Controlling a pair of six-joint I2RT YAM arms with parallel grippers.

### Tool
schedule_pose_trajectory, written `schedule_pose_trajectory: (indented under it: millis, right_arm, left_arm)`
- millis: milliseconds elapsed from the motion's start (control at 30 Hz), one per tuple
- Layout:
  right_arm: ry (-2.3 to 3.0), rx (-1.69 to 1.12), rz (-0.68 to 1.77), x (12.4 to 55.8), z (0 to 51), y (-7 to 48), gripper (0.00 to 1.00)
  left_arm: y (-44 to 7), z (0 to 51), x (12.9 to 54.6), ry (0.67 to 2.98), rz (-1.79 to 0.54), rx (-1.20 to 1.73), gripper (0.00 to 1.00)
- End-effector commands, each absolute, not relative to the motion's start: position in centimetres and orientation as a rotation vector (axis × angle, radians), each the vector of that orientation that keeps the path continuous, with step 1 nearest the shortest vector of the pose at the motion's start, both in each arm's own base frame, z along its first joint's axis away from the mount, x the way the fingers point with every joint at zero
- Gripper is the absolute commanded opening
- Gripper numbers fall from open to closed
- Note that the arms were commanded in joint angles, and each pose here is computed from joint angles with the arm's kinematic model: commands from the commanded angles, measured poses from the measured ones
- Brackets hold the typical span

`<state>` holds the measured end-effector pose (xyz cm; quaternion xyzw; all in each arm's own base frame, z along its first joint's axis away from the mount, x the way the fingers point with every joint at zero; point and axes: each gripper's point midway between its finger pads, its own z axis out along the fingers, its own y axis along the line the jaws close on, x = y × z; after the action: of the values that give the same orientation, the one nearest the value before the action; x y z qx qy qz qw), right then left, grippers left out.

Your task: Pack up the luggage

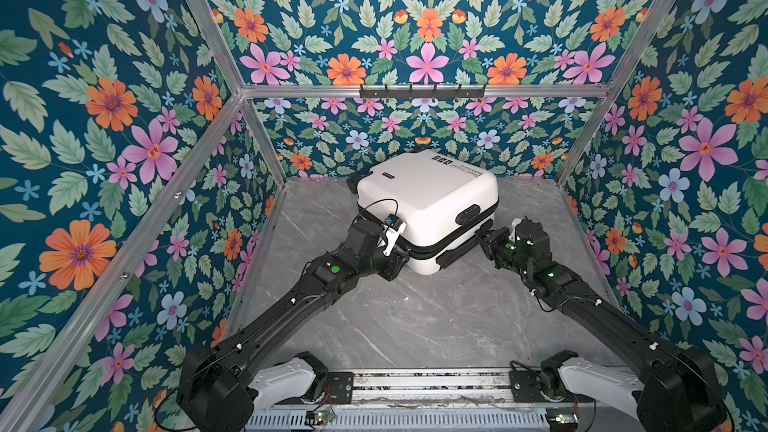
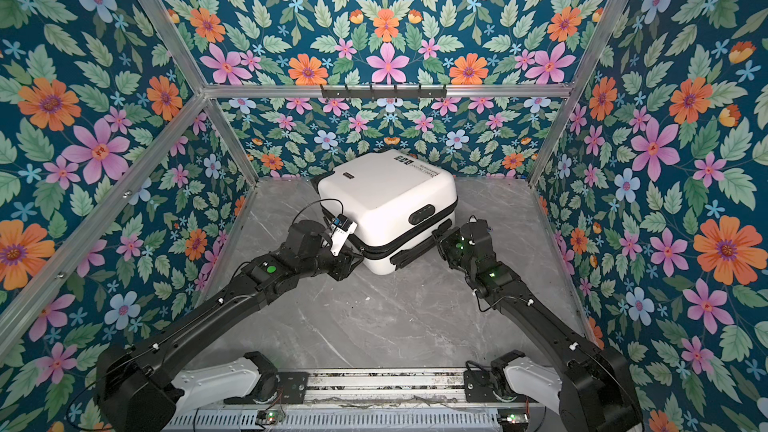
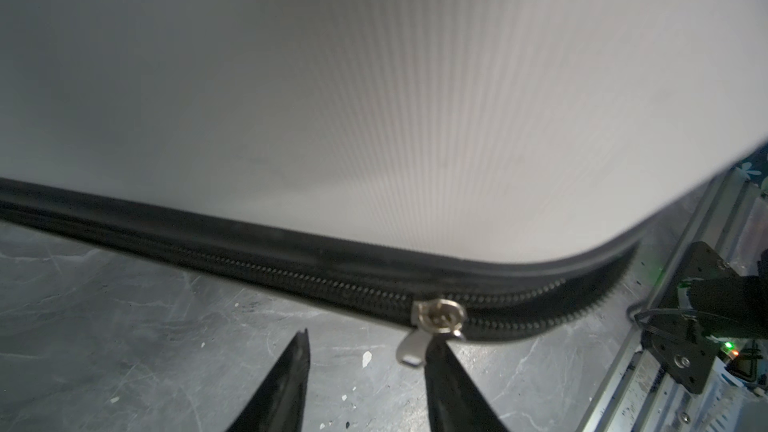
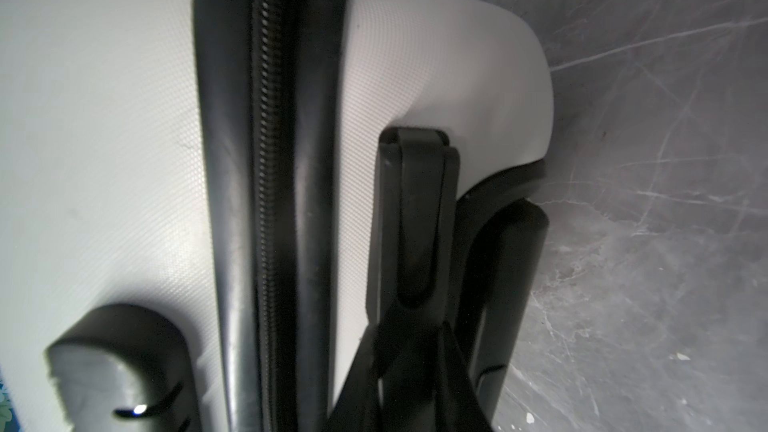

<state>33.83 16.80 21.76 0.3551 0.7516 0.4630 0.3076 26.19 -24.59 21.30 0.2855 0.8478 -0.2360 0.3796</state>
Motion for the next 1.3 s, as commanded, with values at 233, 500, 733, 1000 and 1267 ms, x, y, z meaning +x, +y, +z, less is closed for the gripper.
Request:
schedule_pose_trajectory:
  millis: [233,500,733,1000,1267]
  right_arm:
    - [1.735,0.681,1.426,35.1,29.9,18.7,0.00]
    - [1.738,0.680,1.427,35.1,29.8,18.8,0.00]
    - [1.737,0.682,1.425,35.2,29.7,18.8,0.00]
    - [1.736,0.683,1.427,35.2,29.7,18.9,0.00]
    - [1.737,0.686,1.431,35.1,29.6,19.1,0.00]
  left_arm:
    - [-25.1,23.3,26.9,2.062,-0.653,0.671,0.49]
    - [-25.2,23.9,27.6,2.042,-0.634,0.653,0.30]
    - [-24.0,25.1,28.1,2.020,-0.556,0.622,0.19]
    - [-23.3,25.4,27.9,2.021,-0.525,0.614,0.24]
    - [-24.3,24.1,27.5,2.055,-0.577,0.659,0.26]
